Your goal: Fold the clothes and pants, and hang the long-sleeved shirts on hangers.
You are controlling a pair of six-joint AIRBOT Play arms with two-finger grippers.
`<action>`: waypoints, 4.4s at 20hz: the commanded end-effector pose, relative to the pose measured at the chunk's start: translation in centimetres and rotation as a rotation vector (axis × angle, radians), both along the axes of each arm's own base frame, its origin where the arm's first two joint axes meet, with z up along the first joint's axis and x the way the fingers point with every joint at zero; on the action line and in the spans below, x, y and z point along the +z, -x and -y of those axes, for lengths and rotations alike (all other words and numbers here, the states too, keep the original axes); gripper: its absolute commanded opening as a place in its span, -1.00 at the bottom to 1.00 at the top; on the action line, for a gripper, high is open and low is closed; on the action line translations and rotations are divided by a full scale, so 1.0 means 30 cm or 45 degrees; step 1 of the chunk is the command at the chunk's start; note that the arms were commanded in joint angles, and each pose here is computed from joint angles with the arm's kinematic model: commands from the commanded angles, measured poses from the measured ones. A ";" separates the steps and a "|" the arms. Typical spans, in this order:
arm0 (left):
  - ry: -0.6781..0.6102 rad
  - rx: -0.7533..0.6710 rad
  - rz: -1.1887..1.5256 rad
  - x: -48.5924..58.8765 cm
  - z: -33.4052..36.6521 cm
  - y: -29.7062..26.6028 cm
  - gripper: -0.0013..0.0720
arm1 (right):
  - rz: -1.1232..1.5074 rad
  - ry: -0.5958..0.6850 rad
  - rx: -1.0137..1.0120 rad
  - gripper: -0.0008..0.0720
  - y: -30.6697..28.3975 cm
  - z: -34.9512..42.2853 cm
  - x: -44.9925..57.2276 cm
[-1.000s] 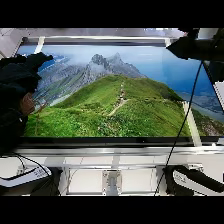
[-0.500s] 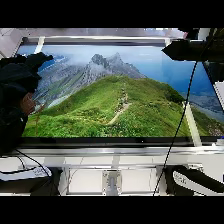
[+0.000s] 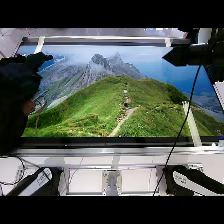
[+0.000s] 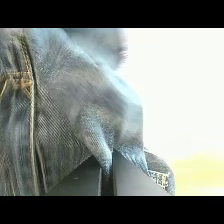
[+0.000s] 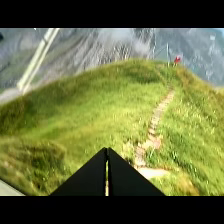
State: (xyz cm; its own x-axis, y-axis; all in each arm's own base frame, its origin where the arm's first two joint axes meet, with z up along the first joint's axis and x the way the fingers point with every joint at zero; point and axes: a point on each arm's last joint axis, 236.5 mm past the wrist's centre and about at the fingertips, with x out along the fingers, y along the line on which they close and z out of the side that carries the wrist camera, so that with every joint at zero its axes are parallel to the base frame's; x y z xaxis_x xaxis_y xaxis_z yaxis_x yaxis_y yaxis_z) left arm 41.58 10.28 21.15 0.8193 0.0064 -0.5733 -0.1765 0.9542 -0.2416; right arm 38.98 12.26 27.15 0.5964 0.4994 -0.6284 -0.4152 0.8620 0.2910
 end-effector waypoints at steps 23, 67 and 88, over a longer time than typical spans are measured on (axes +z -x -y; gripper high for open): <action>-0.325 -0.352 -0.536 -0.360 0.541 -0.093 0.58 | -0.694 -0.166 0.191 0.31 0.137 -0.074 -0.722; 0.312 -0.546 -0.434 -0.538 0.838 -0.246 0.69 | -0.375 0.386 -0.680 0.52 -0.077 0.841 -0.558; 0.397 -0.845 -0.435 -0.714 1.246 -0.290 -0.92 | -0.525 0.338 -0.716 0.52 0.278 0.896 -0.536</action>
State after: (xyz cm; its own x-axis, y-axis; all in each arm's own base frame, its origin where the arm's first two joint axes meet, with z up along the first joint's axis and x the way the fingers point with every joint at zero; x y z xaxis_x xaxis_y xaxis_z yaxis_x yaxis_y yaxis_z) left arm 50.72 -28.27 -3.06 0.3813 -0.6171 -0.6883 0.2305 0.7845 -0.5756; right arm 33.10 -15.26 15.29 0.5077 -0.0938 -0.8564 0.2128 0.9769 0.0191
